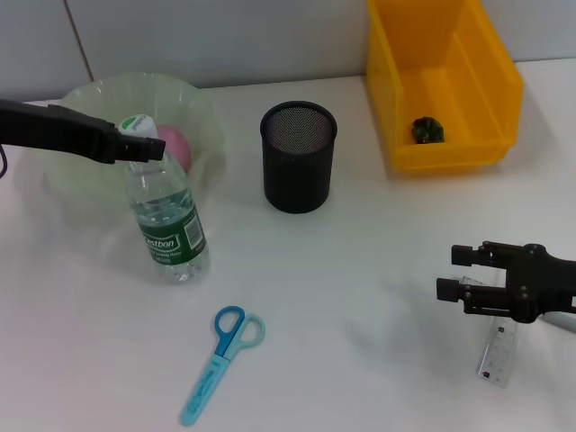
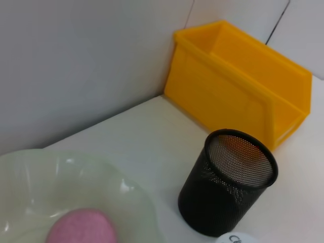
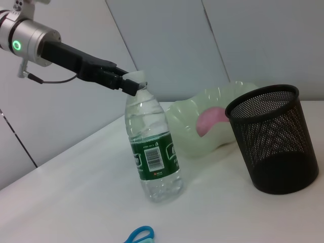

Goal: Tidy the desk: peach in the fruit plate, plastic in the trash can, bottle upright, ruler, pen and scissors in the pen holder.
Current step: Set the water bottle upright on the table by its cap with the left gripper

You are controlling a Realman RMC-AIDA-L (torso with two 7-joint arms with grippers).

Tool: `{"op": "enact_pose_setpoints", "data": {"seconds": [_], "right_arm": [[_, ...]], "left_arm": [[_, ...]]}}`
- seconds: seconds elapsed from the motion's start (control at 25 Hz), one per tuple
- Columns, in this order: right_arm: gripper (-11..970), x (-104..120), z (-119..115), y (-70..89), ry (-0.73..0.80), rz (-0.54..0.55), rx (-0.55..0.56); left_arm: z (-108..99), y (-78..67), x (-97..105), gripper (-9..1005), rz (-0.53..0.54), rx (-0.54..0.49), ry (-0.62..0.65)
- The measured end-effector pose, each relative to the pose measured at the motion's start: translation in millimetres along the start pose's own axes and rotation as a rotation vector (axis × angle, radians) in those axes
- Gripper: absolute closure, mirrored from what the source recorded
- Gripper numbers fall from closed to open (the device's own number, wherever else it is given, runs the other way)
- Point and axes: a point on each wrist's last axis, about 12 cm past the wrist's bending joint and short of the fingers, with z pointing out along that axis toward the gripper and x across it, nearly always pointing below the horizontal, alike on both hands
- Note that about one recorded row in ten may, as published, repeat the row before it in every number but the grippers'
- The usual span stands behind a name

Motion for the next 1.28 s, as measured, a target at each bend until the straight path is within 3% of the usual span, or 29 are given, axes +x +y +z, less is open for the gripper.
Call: {"op": "enact_pose_setpoints", "data": {"seconds": [1.28], "right_arm": [[216,3.4,1.3,-1.6,0.003,0.019,0.016]], "left_arm": [[-7.6,-2.6,14.7,499,0.198,0.037,-0.050]]}}
